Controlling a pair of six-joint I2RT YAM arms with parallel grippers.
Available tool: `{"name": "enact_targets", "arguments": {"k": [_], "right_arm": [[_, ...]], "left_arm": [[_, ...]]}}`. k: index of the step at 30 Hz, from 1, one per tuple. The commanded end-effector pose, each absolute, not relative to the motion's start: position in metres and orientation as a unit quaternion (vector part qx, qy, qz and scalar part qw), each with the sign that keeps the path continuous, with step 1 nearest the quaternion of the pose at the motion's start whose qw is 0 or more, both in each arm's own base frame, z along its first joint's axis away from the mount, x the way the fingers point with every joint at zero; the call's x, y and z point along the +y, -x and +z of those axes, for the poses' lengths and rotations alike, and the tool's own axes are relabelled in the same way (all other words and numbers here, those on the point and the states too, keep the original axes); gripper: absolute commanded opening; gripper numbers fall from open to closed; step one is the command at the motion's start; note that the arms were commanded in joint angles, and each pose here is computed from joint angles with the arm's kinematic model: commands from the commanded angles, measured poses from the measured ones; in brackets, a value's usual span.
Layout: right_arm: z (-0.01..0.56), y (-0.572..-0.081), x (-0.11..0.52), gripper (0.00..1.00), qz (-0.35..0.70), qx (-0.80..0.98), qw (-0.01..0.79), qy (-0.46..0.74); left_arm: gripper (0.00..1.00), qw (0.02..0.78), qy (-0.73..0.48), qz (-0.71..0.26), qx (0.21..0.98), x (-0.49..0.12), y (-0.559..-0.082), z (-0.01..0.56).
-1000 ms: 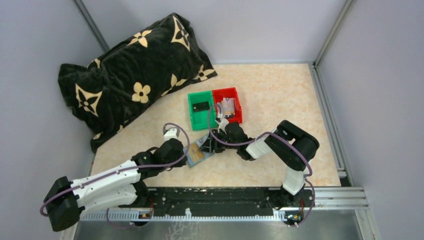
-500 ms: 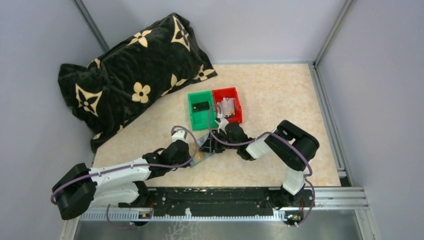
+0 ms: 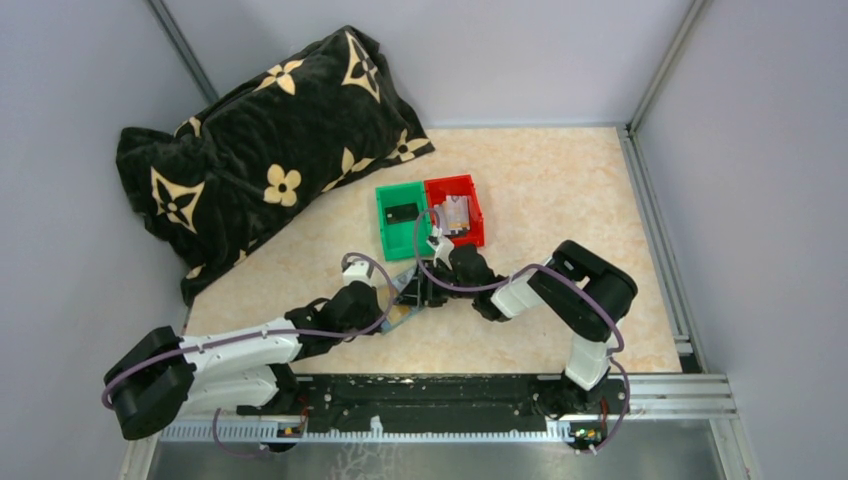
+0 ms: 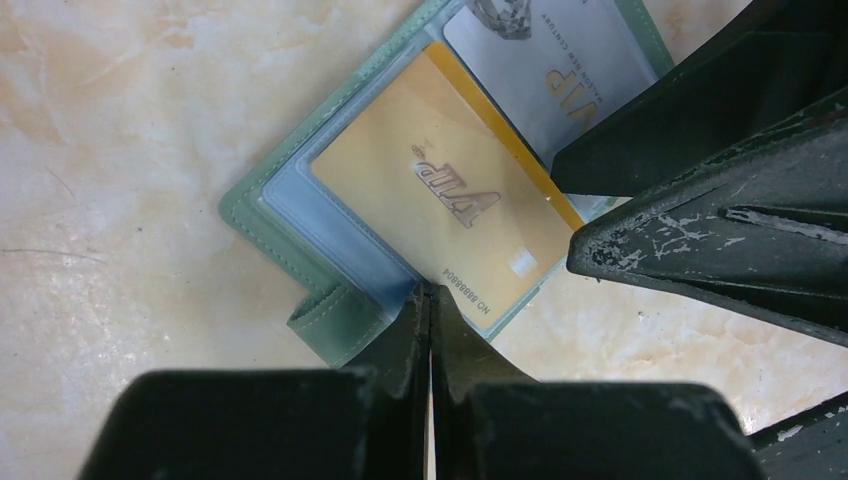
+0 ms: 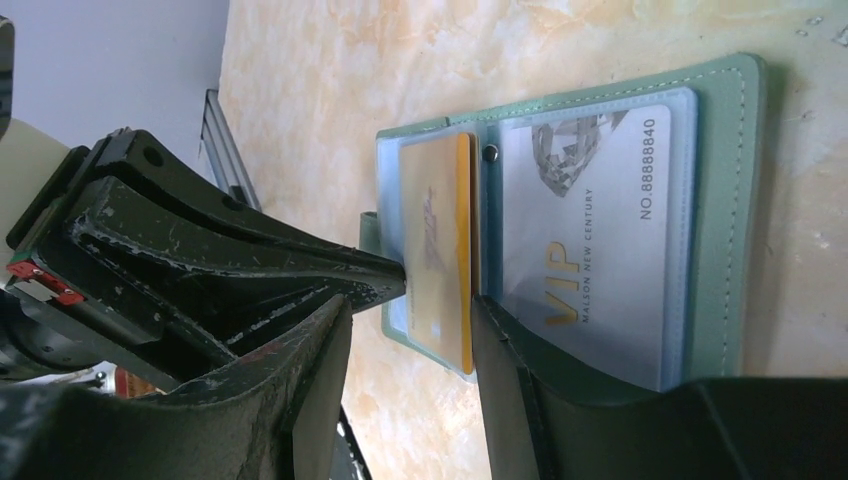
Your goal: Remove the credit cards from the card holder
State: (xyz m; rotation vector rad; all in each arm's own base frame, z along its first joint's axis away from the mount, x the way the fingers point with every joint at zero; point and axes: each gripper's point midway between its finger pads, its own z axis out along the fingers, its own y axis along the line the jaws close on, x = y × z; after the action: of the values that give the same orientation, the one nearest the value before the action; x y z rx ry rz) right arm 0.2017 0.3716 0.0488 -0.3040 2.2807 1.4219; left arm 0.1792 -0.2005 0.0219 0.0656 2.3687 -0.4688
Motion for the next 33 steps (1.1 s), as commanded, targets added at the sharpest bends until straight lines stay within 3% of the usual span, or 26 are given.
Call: {"name": "enact_targets", "arguments": {"k": [1,12,26,30,33], "right_arm": [[0.083,-0.205,0.392,0.48,0.558,0.785,0.238,0.127],[0.089,-0.2,0.399,0.48,0.576,0.774,0.226,0.133],[0.056,-0.179,0.414,0.47,0.532,0.806,0.188,0.176],[0.044,-0.173,0.412,0.41,0.514,0.819,0.175,0.189],[0.041,-0.17,0.41,0.28,0.511,0.82,0.17,0.192]], "left_arm": [[0.0,0.318,-0.04,-0.135,0.938,-0.183,-0.166,-0.005],[0.0,0.318,-0.039,-0.133,0.938,-0.18,-0.165,-0.004],[0.0,0.329,-0.034,-0.139,0.933,-0.18,-0.168,0.006],[0.0,0.334,-0.032,-0.136,0.932,-0.179,-0.169,0.008],[0.0,0.334,-0.033,-0.135,0.932,-0.179,-0.169,0.008]]}}
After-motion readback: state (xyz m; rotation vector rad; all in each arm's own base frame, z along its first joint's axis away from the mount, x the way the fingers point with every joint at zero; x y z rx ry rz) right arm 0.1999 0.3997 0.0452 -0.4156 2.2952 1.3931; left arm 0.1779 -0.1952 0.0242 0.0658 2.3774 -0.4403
